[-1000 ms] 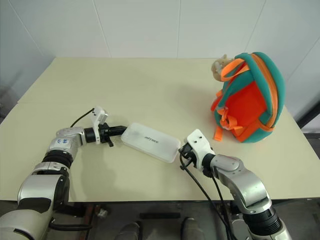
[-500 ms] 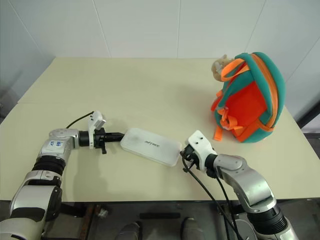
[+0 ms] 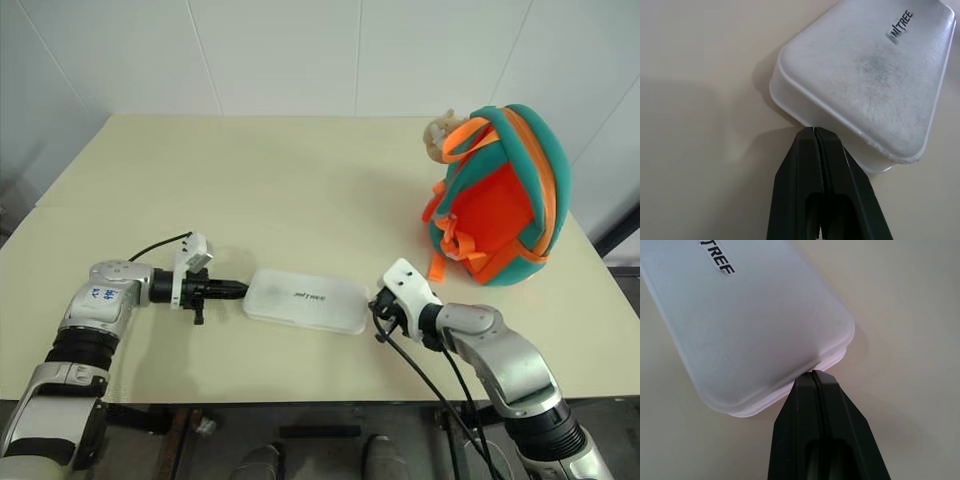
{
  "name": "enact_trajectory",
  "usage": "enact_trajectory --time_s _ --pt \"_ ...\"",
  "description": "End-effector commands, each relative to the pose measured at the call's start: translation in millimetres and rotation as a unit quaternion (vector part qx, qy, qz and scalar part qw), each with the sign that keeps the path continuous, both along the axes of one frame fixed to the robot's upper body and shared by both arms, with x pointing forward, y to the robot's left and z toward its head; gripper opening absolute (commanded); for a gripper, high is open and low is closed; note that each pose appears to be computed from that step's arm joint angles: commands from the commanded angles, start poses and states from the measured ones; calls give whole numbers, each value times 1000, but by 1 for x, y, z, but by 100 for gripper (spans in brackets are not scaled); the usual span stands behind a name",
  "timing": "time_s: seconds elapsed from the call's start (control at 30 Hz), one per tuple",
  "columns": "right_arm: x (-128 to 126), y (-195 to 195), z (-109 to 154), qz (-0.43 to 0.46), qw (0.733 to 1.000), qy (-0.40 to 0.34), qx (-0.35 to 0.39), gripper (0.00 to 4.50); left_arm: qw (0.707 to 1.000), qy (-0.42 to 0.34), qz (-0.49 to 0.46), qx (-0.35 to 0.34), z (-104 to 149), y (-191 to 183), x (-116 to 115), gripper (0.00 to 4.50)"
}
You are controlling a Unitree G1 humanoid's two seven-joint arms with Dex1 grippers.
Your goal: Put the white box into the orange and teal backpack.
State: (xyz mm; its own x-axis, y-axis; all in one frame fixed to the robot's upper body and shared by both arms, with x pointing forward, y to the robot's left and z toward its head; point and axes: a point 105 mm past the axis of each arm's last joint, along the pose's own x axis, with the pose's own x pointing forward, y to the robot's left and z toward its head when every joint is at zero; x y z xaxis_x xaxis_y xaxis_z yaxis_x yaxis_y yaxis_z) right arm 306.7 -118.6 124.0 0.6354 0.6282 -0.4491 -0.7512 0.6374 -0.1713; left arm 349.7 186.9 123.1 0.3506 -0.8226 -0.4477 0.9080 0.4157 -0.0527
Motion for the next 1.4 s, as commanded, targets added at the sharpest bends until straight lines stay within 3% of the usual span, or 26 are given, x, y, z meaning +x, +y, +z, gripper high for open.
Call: enact_trajectory --time_s 0.03,0.57,1.4 --pt "-9 17 12 62 998 -17 12 0 998 14 -62 -10 3 -21 -17 4" --pt "-18 9 3 96 995 1 -13 0 996 66 -65 18 -9 -25 -50 4" --pt "-16 4 0 96 995 3 -21 0 994 86 -55 23 -10 -34 -62 4"
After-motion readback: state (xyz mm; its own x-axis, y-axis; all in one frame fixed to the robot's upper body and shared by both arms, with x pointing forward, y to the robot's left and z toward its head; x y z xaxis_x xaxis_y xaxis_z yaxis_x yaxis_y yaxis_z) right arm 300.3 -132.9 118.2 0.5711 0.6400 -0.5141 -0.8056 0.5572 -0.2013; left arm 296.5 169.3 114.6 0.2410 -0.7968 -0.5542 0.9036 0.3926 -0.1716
